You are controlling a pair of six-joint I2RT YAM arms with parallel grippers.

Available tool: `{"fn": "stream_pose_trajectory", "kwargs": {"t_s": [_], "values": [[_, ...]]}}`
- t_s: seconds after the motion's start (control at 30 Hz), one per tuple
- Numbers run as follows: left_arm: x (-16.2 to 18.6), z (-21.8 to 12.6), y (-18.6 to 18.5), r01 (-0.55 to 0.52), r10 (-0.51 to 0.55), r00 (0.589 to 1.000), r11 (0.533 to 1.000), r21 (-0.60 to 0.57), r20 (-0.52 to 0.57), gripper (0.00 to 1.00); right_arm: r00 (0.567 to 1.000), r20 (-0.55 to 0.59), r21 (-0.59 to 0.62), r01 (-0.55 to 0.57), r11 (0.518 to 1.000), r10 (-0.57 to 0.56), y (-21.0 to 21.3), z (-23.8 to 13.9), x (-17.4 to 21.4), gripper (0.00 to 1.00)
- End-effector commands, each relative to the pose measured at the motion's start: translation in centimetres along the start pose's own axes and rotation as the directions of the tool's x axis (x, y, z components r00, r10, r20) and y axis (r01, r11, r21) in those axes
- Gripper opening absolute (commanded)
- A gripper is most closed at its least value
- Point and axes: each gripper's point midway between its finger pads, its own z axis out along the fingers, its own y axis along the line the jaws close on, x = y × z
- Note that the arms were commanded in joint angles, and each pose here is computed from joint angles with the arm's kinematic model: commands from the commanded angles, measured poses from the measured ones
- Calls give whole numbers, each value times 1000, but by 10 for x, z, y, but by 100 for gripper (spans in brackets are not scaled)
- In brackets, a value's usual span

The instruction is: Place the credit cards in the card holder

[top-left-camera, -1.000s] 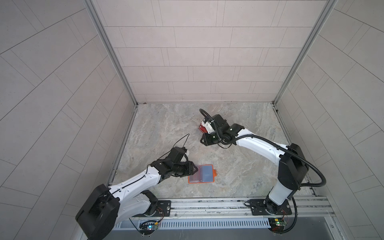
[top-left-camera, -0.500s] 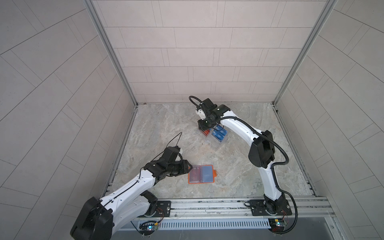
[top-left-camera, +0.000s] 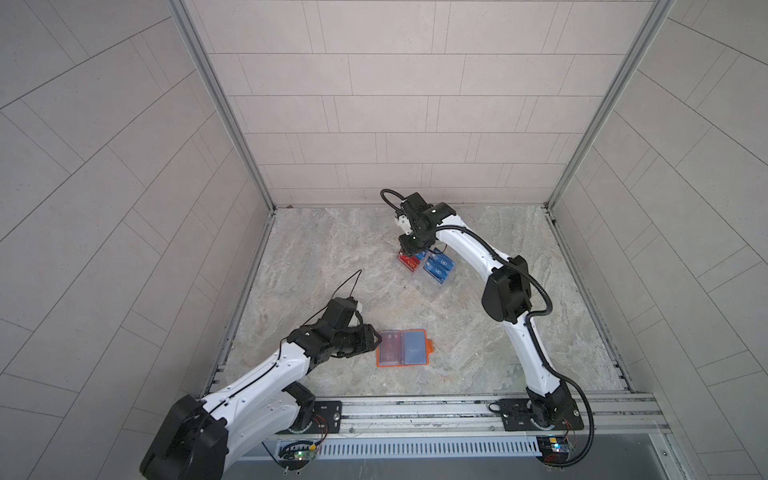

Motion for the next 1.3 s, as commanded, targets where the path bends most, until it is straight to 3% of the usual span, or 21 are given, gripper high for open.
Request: {"fn": "stream_pose_trajectory", "kwargs": {"t_s": [0.0,0.53,0.77,1.1,1.27], "values": [[1,0,5,-6,6,1000,1000,-10,2,54,999,-17,-29,49,998,-50,6,5,3,38],[2,0,7,7,-7,1000,1000,-9,10,55,995,-58,28,81,996,-79,-6,24,11,37],[2,0,8,7,-7,1000,1000,-14,9,55,995,-49,-4,86,996,-86,3,23,9,25],[3,2,10,5,-5,1000,1000,-28,-6,55,992,-57,-28,107,994,-109,10,25,12,22],[4,2,11,5,-5,1000,999,-32,-8,55,992,-57,-15,111,994,-111,7,27,12,13]]}}
